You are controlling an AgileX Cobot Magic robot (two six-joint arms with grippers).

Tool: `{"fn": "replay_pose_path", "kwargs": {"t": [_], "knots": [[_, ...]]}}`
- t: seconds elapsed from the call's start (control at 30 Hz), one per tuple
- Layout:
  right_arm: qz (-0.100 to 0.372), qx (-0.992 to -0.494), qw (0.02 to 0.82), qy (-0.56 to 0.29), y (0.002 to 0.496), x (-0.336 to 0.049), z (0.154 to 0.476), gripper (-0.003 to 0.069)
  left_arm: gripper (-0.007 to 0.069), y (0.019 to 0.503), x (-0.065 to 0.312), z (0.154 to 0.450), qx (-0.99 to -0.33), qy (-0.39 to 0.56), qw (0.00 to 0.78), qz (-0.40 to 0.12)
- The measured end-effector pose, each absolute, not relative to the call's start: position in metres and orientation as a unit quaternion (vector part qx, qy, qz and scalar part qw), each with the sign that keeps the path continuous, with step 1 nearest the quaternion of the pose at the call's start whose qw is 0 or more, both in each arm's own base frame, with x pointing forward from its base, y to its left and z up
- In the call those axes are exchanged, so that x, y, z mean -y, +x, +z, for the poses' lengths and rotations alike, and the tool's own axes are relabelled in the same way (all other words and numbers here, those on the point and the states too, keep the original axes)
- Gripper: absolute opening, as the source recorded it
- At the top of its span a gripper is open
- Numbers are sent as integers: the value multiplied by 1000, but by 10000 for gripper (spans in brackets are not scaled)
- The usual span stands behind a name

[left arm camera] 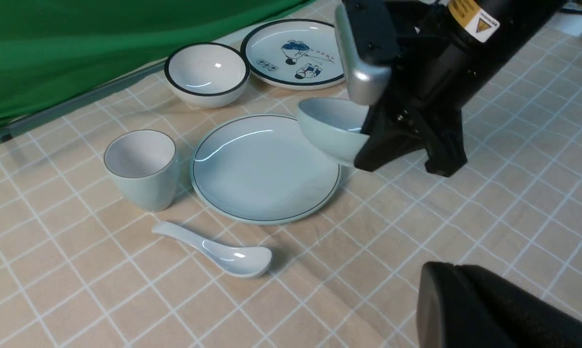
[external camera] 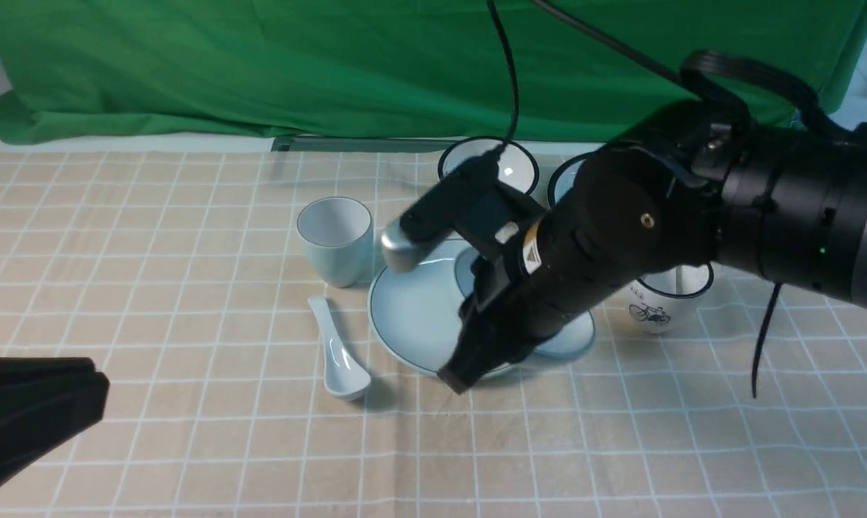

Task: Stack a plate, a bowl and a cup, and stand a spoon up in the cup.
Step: Use the right arm to put the blue rice bowl into the blue large plate in the middle, then use the left arm to grab a blue teacup

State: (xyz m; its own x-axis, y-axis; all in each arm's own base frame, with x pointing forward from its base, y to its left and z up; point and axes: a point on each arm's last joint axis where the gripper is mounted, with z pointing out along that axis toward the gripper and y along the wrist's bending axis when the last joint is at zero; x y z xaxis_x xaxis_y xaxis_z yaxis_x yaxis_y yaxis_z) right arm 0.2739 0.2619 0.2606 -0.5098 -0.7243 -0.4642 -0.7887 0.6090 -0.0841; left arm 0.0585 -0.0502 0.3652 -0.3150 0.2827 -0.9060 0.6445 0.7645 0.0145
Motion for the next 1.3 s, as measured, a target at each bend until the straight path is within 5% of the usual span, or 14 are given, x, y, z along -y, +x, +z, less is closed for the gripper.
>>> {"fn": "replay_pose_path", "kwargs": {"t": [0.23,0.4,0.57,0.8,0.9,1.03,1.17,1.23,1.3], "knots": [[32,-854,240,-461,322,-295,199,85,21,58,49,364,-794,297,502,-171],[18,-848,245,-470,332,-301,188,97,21,58,49,364,-795,297,501,-169],[10,-851,225,-474,333,-301,175,225,21,59,49,364,-793,296,505,-170],[12,-858,228,-460,333,-299,180,524,21,63,51,363,-798,295,498,-168],[13,-862,229,-451,327,-294,201,558,21,75,57,360,-815,289,473,-169],[11,-868,233,-439,308,-275,259,492,21,108,71,350,-850,295,410,-146],[7,-872,232,-431,285,-252,304,327,19,145,87,337,-877,305,353,-119],[7,-874,236,-424,264,-232,330,182,19,185,105,324,-894,315,304,-96],[9,-877,239,-418,256,-224,337,148,19,200,112,320,-898,321,289,-87]]}}
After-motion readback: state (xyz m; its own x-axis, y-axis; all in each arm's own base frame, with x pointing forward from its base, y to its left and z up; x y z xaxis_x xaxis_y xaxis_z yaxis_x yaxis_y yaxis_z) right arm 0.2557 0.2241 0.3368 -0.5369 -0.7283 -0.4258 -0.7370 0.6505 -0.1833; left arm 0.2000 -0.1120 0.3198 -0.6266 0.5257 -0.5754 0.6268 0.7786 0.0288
